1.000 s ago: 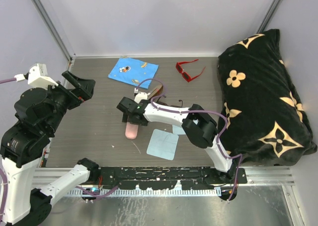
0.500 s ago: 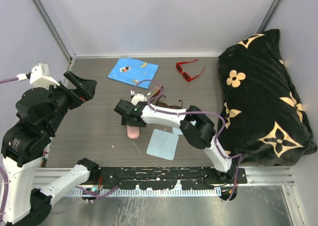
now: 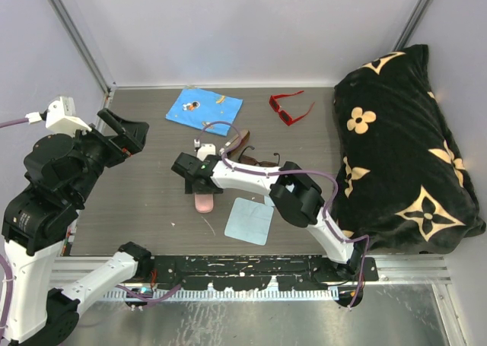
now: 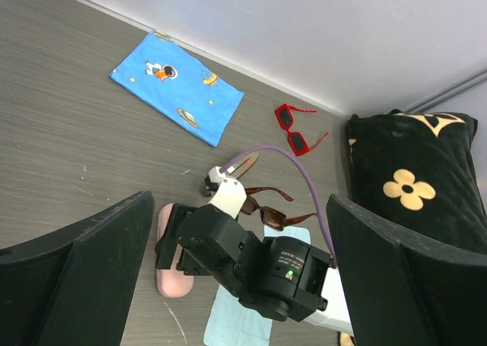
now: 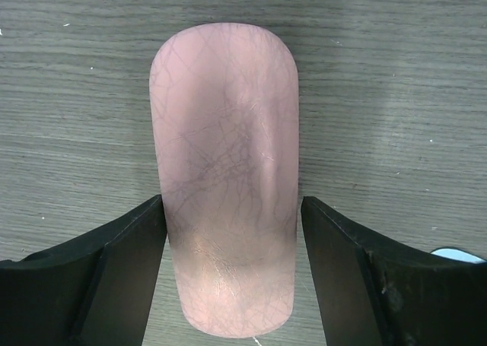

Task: Organize the sunglasses
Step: Pick up the sunglasses case from the center of the board, then open the sunglasses case.

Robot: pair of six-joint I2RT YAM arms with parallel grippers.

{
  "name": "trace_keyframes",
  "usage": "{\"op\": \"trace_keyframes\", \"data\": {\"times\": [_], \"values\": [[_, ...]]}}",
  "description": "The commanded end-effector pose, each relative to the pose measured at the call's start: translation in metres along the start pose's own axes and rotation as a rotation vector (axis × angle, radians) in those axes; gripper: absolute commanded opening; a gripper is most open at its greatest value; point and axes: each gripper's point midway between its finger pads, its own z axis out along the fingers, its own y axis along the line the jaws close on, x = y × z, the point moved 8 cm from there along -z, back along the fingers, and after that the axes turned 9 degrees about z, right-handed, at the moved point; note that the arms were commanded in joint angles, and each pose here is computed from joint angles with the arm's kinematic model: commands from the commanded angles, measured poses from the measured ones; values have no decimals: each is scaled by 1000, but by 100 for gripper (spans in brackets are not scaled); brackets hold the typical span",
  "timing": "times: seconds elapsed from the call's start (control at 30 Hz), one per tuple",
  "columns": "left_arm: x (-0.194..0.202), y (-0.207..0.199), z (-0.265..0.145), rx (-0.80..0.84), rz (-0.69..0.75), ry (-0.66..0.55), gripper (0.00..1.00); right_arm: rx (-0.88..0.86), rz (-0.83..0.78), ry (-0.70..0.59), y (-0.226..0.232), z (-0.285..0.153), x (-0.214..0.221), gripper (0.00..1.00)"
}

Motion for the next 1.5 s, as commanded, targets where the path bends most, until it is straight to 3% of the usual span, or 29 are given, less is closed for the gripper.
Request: {"op": "trace_keyframes", "data": {"times": [0.0,0.2,0.3,0.5,0.6,0.87,1.2,1.27,1.47], "values": [[-8,-4,-1,32,-4,-47,98,-35,-15,-20,12,-12,-8,73],[-8,-3,-2,32,11,-43,98,-40,-25,-55,13,-19,-16,56],[-2,0,0,20,32,-16,98,-71,-39,-88,14,-32,-26,42],[29,12,11,-46,135,145,98,-265,-126,-105,12,-63,-38,10],[45,20,17,-105,171,238,98,-340,-134,-104,-1,-81,-42,1],[77,24,32,-130,211,420,98,-439,-77,-270,-56,-147,-58,1],[125,12,64,-161,195,867,98,-558,-52,-557,-123,-210,-77,1],[124,9,65,-116,180,815,98,-578,-63,-577,-131,-218,-78,1],[96,-8,52,151,131,503,98,-611,-93,-577,-142,-243,-85,0]]}}
